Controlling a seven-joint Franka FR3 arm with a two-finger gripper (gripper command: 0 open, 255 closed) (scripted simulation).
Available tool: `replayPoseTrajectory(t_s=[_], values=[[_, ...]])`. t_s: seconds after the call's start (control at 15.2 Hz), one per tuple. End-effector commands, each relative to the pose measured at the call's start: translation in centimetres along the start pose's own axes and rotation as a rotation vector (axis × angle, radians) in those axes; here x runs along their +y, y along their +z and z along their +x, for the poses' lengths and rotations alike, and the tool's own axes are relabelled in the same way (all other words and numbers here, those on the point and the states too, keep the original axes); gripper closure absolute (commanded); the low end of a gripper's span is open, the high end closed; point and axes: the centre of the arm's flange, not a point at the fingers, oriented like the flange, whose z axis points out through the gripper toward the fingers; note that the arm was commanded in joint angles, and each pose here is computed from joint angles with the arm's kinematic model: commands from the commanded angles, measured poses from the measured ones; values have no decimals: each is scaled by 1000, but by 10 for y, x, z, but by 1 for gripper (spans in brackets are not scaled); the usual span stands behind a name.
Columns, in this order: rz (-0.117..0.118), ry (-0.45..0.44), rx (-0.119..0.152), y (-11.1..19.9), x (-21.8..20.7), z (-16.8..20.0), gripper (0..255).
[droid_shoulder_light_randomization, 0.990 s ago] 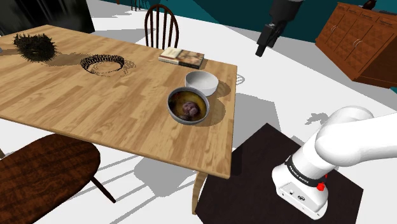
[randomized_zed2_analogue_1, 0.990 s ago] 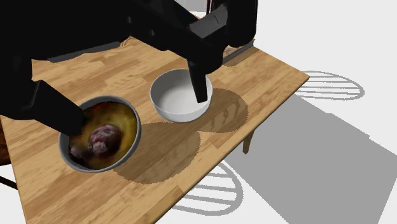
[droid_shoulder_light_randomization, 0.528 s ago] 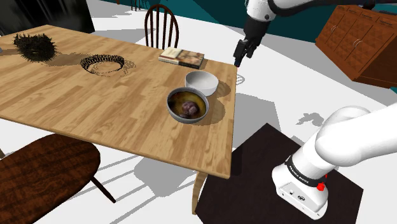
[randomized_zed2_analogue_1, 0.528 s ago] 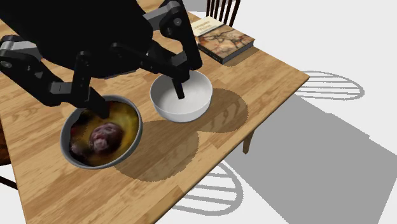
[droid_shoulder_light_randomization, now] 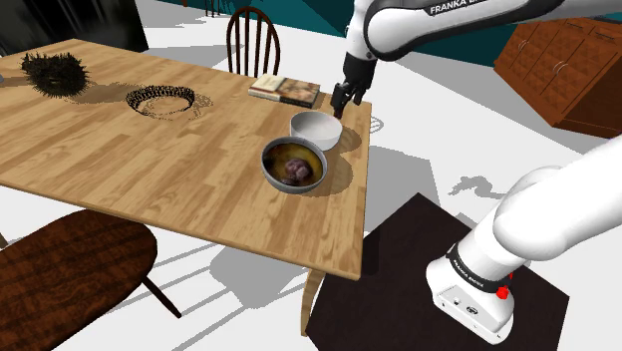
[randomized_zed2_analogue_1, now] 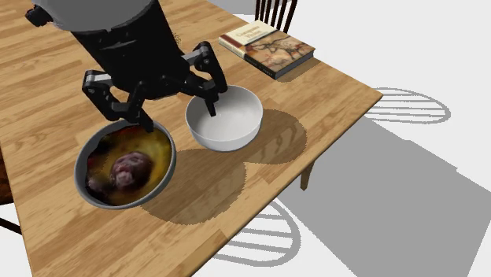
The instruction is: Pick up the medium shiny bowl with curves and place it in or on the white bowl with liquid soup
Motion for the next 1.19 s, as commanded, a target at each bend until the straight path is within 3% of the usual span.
replayPoseTrajectory(t_s=[0.0, 0.86, 1.12], values=[[0, 0, 1, 22, -4, 17, 0], [0, -3, -1, 149, -35, 128, 0], [0, -3, -1, 170, -35, 128, 0]])
